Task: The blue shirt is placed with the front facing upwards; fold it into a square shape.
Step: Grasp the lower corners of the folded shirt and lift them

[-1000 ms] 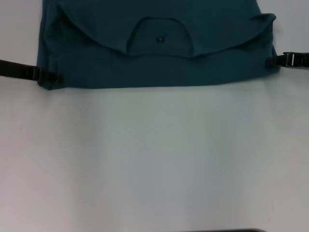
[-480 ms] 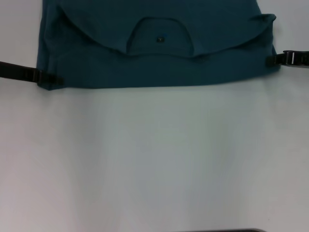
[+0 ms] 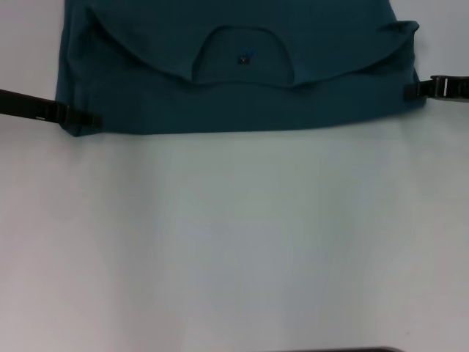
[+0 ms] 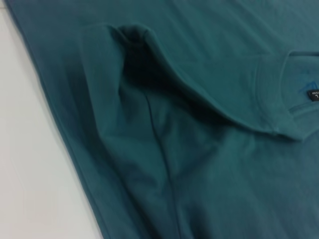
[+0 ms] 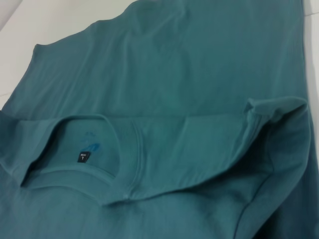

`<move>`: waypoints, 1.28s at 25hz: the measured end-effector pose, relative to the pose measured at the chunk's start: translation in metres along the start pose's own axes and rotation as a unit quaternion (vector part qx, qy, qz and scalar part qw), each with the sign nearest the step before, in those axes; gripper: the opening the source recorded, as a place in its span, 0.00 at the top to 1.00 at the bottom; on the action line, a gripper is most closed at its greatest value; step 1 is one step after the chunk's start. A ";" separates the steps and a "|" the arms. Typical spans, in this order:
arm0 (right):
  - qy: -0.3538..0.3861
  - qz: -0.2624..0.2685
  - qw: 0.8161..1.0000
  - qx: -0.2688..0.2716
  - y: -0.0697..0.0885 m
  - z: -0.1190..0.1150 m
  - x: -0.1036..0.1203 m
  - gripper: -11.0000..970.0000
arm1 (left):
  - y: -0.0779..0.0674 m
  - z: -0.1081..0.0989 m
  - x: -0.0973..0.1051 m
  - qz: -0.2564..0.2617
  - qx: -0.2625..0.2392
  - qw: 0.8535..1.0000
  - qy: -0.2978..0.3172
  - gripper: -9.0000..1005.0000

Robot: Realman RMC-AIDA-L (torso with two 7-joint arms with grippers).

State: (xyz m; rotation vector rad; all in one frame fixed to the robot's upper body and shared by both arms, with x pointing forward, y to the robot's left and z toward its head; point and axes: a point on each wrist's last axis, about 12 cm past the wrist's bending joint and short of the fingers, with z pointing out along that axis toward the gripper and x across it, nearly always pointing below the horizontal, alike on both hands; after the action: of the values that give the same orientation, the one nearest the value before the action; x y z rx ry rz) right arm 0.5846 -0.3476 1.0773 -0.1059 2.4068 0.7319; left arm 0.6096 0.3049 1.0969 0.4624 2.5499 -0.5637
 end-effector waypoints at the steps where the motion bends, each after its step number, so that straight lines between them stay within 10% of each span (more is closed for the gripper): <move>1: 0.000 0.000 1.000 0.000 0.000 0.000 0.000 0.95 | 0.000 0.000 0.000 0.000 -0.001 1.000 -0.001 0.40; 10: -0.001 -0.003 1.000 -0.001 0.001 0.000 -0.003 0.95 | 0.002 -0.004 -0.003 -0.002 -0.012 1.000 -0.013 0.41; 21: -0.002 -0.003 1.000 -0.002 0.001 0.001 -0.003 0.95 | 0.004 0.000 -0.001 0.002 -0.031 1.000 -0.001 0.82; 32: -0.002 -0.003 1.000 -0.001 0.001 0.000 -0.004 0.95 | 0.001 0.000 -0.004 0.005 -0.030 1.000 -0.005 0.94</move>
State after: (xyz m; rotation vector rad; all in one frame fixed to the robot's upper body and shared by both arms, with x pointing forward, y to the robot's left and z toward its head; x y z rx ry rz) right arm 0.5872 -0.3470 1.0798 -0.1130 2.4014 0.7316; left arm 0.6129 0.3053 1.0987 0.4492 2.5468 -0.4821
